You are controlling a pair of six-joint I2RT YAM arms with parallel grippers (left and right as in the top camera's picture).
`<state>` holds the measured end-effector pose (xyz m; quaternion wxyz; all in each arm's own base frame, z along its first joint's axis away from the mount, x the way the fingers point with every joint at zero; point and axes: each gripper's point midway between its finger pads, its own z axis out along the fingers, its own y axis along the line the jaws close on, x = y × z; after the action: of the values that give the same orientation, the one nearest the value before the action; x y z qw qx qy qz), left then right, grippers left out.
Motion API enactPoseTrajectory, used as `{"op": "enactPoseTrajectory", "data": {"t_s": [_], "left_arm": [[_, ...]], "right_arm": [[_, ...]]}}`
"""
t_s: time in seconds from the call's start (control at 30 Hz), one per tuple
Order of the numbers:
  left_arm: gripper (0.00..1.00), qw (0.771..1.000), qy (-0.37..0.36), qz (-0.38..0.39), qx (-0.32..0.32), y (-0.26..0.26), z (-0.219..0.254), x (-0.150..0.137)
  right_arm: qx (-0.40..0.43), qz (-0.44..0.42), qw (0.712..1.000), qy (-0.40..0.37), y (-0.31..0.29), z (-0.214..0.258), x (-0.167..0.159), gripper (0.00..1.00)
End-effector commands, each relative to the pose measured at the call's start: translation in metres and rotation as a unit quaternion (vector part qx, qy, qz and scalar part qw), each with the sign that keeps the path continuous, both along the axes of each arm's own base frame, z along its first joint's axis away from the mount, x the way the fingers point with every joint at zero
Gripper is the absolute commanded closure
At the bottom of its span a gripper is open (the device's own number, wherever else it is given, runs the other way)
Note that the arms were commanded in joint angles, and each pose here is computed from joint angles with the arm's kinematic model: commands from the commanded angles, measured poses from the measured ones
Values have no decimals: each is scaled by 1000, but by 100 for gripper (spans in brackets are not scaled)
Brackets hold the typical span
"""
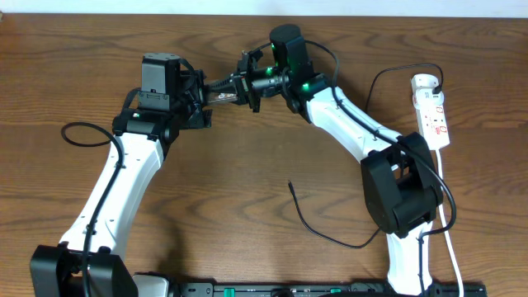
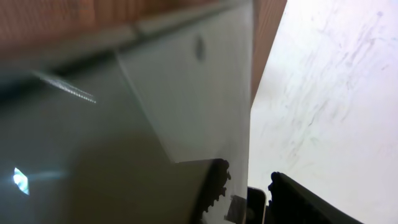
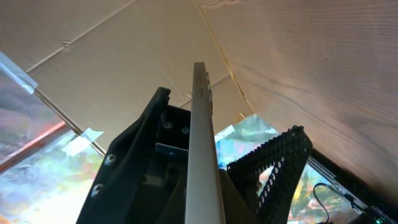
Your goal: Plug charger to phone and switch on socket
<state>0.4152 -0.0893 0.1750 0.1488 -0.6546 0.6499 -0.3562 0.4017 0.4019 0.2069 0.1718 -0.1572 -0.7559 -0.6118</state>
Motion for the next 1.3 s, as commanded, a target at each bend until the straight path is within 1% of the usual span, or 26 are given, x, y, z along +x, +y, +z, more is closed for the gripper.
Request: {"op": "enactPoseTrajectory", "data": {"t_s": [0.0,0.13,0.33,0.57,0.6,0.7,0.83,1.2,1.23,1.27], "left_arm": [[26,1000,2,13,11,6,-4,1],[26,1000,5,23,6,7,-4,2],[44,1000,5,23,6,7,-4,2],[45,1000,4,23,6,7,-4,2],[47,1000,4,23,6,7,-4,2],[55,1000,4,24,7,8,-4,2],[71,999,3,29,13,10,-4,2],[82,1000,1,21,20,10,-4,2],[86,1000,0,19,23,10,-4,2],[87,1000,-1,15,26,10,-4,2]], "right_arm": [[24,20,999,-14,-6,25,-2,99],[25,17,999,-14,-10,26,1,99],[25,17,999,-14,-12,26,2,99],[26,22,999,-14,-9,26,-1,99],[27,24,999,-13,-9,26,-2,99],[29,30,999,-12,-9,27,-4,99],[29,31,999,-12,-9,27,-5,99],[30,32,999,-18,-9,28,-5,99],[30,33,999,-18,-8,28,-5,99],[31,33,999,-20,-8,28,-5,99]]}}
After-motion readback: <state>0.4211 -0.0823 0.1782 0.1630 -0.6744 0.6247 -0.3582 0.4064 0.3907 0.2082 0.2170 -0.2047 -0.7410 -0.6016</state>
